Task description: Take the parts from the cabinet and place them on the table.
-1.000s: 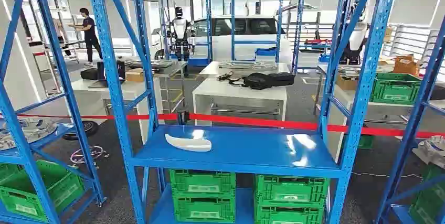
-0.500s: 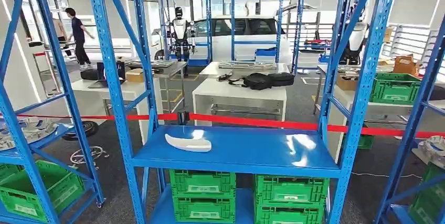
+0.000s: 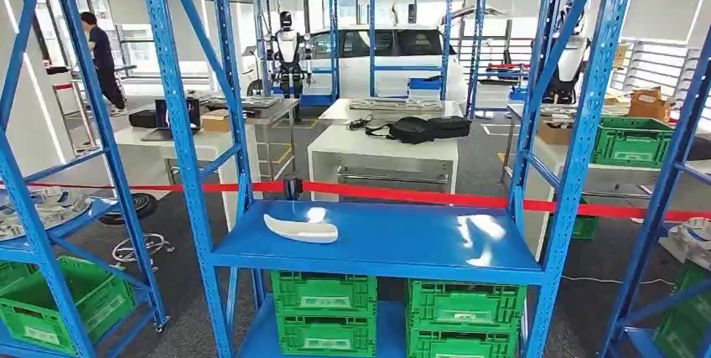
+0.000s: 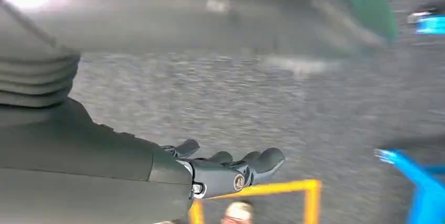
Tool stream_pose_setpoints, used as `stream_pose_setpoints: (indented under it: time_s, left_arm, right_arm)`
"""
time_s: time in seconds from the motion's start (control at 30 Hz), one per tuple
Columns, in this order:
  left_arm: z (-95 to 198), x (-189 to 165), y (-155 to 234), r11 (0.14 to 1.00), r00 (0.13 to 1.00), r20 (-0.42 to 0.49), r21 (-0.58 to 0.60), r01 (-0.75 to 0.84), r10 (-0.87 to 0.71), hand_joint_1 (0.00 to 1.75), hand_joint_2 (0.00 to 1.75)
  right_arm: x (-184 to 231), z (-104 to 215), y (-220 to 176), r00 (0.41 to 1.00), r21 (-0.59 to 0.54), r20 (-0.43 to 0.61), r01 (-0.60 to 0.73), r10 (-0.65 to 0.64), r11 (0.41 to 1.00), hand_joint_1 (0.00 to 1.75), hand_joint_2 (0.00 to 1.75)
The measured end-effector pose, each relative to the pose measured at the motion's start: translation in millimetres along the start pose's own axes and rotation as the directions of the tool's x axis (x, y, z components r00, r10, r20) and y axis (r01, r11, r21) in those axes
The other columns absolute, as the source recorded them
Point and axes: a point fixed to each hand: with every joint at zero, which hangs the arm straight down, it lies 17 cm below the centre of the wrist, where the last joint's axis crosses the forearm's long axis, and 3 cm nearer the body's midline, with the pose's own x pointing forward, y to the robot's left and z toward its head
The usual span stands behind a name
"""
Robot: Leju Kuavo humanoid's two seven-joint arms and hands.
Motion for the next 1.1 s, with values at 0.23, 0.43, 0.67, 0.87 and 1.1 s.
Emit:
stream_pose_setpoints:
  time_s: [0.23, 0.43, 0.67, 0.87, 1.1]
  left_arm:
    - [-7.1, 45.0, -9.4, 0.994, 0.984, 0.142, -0.012, 0.113, -0.110, 0.00, 0.00]
    - [-10.1, 85.5, -18.3, 0.979, 0.944, 0.267, -0.008, 0.203, -0.194, 0.00, 0.00]
    - [-11.4, 153.4, -25.8, 0.954, 0.852, 0.443, 0.025, 0.300, -0.280, 0.00, 0.00]
    - [-5.9, 265.4, -19.8, 0.931, 0.695, 0.636, 0.111, 0.349, -0.336, 0.00, 0.00]
    - [29.3, 410.7, -40.4, 0.868, 0.435, 0.792, 0.226, 0.442, -0.427, 0.00, 0.00]
  right_arm:
    - [-62.4, 12.3, 41.1, 0.978, 0.063, -0.208, -0.019, 0.032, 0.998, 0.00, 0.00]
    - [-108.1, 32.3, 75.8, 0.926, 0.113, -0.373, -0.006, 0.048, 0.994, 0.00, 0.00]
    - [-154.5, 68.7, 122.6, 0.821, 0.193, -0.565, 0.033, 0.084, 0.981, 0.00, 0.00]
    - [-172.7, 92.6, 150.6, 0.753, 0.241, -0.650, 0.071, 0.107, 0.968, 0.00, 0.00]
    - [-173.5, 100.1, 165.1, 0.739, 0.264, -0.665, 0.096, 0.109, 0.960, 0.00, 0.00]
